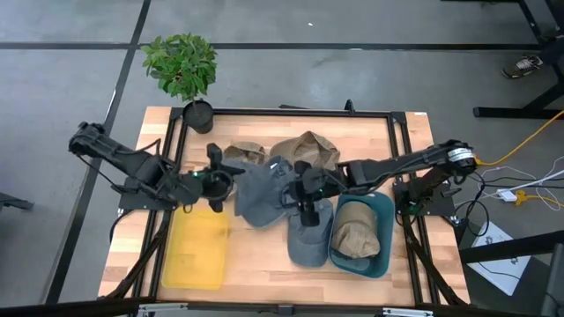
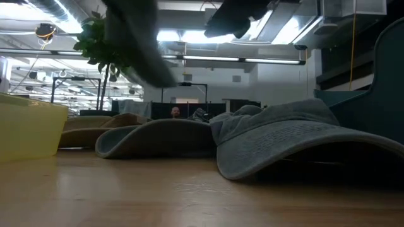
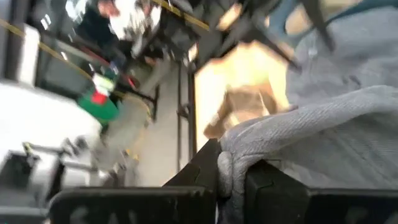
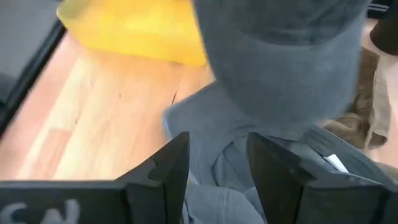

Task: Pick & Place hat
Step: Put the top left blue cap into the yellow bin

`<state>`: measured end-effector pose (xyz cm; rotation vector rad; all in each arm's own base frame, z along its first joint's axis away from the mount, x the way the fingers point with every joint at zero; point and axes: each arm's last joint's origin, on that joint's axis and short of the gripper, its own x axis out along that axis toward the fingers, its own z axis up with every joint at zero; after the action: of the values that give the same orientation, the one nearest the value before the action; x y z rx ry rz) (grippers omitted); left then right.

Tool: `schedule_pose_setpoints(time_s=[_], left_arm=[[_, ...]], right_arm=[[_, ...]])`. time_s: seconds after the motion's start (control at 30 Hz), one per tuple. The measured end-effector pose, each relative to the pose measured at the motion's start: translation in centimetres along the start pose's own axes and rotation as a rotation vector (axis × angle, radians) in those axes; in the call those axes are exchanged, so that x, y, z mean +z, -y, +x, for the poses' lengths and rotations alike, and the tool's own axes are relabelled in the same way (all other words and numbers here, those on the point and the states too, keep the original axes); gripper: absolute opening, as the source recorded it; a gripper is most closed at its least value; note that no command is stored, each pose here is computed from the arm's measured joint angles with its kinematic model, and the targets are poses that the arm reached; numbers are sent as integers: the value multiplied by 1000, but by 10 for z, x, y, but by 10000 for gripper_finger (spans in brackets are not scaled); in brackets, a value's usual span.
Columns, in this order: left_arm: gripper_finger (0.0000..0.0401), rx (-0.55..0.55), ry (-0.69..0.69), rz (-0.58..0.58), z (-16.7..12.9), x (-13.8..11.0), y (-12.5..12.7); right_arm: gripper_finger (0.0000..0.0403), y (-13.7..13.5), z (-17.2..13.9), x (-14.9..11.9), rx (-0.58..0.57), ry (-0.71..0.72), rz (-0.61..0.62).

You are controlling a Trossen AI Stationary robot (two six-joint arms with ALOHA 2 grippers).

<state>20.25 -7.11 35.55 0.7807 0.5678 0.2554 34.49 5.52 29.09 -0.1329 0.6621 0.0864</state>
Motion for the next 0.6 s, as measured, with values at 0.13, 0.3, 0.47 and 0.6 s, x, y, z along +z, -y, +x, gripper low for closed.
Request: schedule_pose_setpoints(time_s=[0.13,0.3,0.47,0.6], left_arm=[[15,-65,-39,-78,11,-9,-8],[15,-167,-42,-146,27,-20,-22],[15,-224,-5,-226,51,-40,-25],[15,-253,67,-299,69,-58,-18]], right_arm=[[158,-10,-1,-1,-46,-15,-63],[151,-17,-2,-7,-50,-73,-102],[146,-20,-4,-16,-36,-166,-144],[142,-19,-4,-19,-35,-199,-154]])
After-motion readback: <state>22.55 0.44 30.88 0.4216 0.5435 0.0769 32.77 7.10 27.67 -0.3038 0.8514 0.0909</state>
